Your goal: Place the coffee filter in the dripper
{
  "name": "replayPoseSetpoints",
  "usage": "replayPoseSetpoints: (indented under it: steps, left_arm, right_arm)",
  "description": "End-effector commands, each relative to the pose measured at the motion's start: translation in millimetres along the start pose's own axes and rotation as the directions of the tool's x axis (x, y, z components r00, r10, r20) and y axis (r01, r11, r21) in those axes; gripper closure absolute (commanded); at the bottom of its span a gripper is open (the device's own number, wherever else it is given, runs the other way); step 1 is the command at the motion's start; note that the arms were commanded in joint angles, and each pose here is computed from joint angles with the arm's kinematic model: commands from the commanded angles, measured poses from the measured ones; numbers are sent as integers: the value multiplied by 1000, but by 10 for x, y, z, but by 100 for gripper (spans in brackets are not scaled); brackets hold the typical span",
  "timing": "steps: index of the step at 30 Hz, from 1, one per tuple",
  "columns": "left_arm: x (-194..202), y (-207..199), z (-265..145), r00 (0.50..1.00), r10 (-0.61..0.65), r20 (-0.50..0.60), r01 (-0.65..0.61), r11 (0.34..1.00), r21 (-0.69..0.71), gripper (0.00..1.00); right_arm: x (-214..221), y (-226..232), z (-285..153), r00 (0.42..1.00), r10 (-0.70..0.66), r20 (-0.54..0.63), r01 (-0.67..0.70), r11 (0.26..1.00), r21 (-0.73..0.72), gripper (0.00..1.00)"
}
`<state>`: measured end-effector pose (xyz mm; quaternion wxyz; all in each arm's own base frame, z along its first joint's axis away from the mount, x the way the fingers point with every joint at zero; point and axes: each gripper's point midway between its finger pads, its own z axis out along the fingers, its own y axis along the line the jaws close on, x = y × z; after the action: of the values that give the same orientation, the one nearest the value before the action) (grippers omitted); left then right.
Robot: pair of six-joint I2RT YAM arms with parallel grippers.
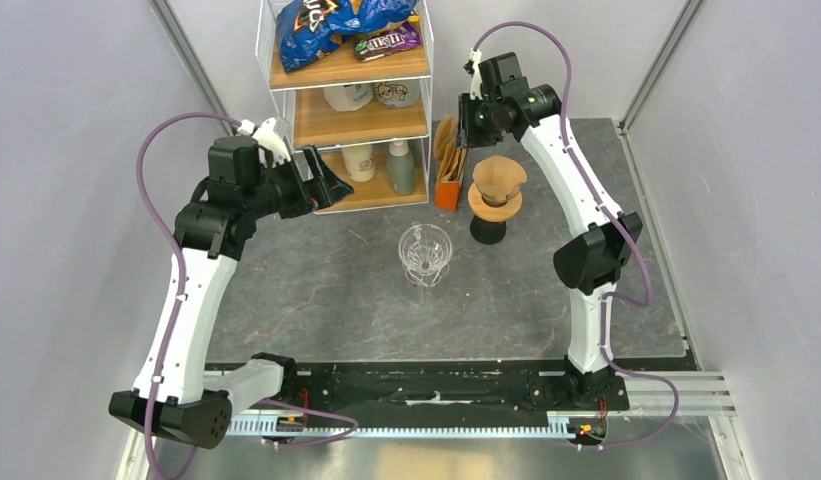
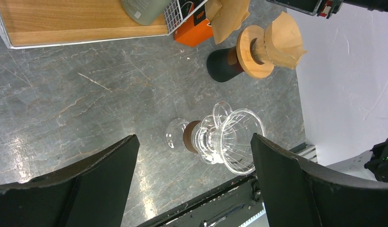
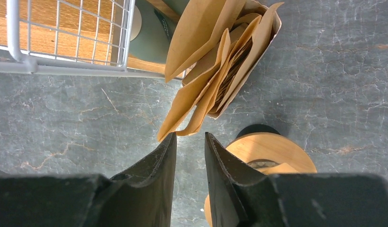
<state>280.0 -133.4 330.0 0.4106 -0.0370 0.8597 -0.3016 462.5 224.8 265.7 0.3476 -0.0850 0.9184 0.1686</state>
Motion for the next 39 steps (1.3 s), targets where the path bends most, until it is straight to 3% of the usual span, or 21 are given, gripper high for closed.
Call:
replayPoseSetpoints:
  steps: [1, 39]
  left_arm:
    - [-104, -49, -73, 998, 20, 58, -21, 1000, 15, 4]
    - [-67, -28, -80, 999, 16, 52, -17, 1000, 15, 2]
  right_arm:
    - [-199, 44, -2, 998, 8, 69, -8, 1000, 8, 65]
    - [-136, 41, 352, 999, 17, 38, -18, 999, 29, 69]
